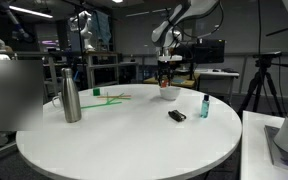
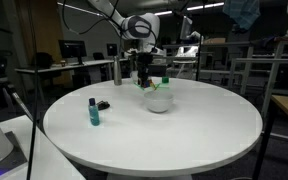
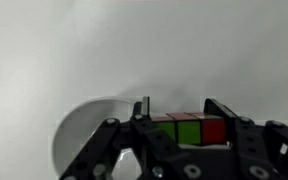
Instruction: Move the bowl to the right and put the rubik's cube inside it
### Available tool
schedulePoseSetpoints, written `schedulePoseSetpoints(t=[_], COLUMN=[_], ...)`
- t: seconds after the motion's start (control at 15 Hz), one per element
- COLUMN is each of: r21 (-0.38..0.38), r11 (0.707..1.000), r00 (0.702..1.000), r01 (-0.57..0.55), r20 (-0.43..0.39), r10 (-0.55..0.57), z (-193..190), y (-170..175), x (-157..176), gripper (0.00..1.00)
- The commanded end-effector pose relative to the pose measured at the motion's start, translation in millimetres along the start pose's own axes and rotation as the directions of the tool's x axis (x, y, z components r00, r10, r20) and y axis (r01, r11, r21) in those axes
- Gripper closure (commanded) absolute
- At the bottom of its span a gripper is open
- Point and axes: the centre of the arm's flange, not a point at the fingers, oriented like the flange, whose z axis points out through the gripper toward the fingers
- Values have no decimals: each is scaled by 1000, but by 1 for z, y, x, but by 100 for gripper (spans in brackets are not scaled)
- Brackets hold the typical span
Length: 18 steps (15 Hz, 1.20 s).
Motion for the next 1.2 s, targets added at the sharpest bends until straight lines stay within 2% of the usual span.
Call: schedulePoseSetpoints(t=[0.0, 1.13], r21=[23, 27], r11=[998, 994], r00=[998, 994], r01=[-56, -108], r20=[15, 11], r10=[56, 108], z=[-8, -2], y=[21, 56], x=[-3, 26], gripper=[65, 65])
